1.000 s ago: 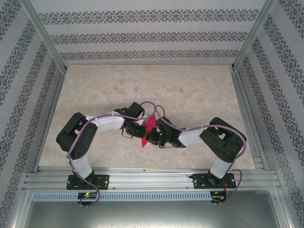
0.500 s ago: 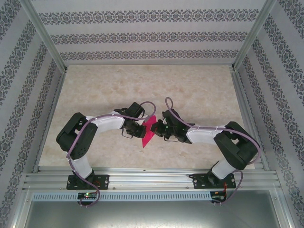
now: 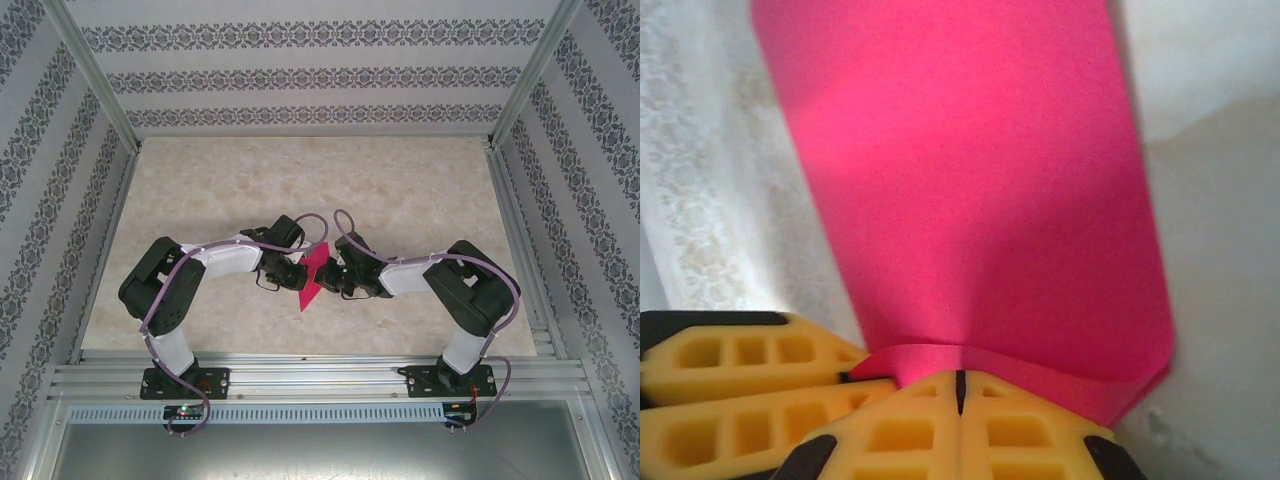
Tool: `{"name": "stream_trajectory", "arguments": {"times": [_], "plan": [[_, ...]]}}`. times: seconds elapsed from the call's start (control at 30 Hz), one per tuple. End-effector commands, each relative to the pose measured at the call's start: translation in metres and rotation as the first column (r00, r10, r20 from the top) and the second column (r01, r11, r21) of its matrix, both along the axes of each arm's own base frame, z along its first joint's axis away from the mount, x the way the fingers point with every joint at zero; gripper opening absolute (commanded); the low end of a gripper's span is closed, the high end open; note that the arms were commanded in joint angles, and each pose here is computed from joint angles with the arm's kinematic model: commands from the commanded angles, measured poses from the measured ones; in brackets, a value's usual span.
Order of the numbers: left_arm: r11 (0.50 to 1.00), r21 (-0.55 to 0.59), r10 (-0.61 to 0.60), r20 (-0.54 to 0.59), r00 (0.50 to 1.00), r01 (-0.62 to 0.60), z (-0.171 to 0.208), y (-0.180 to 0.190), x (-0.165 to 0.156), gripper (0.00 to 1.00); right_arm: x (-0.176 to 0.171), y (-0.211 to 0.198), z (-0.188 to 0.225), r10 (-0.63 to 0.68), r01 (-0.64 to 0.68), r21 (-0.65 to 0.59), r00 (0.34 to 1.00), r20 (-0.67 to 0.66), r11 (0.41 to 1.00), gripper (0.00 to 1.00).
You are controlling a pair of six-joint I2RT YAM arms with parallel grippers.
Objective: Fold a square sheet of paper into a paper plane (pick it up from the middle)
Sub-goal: Third fold the triangle at the center of the table.
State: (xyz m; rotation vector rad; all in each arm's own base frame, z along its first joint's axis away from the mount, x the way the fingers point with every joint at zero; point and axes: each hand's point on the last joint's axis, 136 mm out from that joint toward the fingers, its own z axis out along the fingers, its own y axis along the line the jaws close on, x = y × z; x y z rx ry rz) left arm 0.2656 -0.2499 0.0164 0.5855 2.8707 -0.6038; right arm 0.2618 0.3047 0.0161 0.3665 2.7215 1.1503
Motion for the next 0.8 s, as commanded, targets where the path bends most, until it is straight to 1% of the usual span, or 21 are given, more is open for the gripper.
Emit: {"name": "stream_trajectory", "arguments": {"times": [0.0,0.2,0.33,0.63,0.77], "plan": [[0.997,0.077,-0.01,-0.05,0.999,0.014,-0.016,0.016,-0.013,0.13,0.0,-0.004,-0.012,0.015,-0.015,-0.006,1.0,-0.01,1.0,0.01],[0.997,0.079,-0.01,-0.05,0.999,0.014,-0.016,0.016,-0.012,0.13,0.013,-0.002,0.029,0.012,-0.016,0.07,0.998,0.056,0.997,0.04],[0.997,0.078,-0.01,-0.05,0.999,0.014,-0.016,0.016,-0.013,0.13,0.023,-0.01,0.039,0.005,-0.011,0.075,0.997,0.08,0.997,0.04],[0.997,0.079,-0.011,-0.053,0.999,0.015,-0.016,0.016,-0.012,0.13,0.031,-0.014,0.016,0.009,-0.011,0.053,0.999,0.033,0.999,0.03],[0.997,0.081,-0.011,-0.052,0.999,0.015,-0.016,0.016,-0.013,0.13,0.027,-0.019,-0.006,-0.004,0.004,0.019,1.0,-0.008,1.0,0.02]]}}
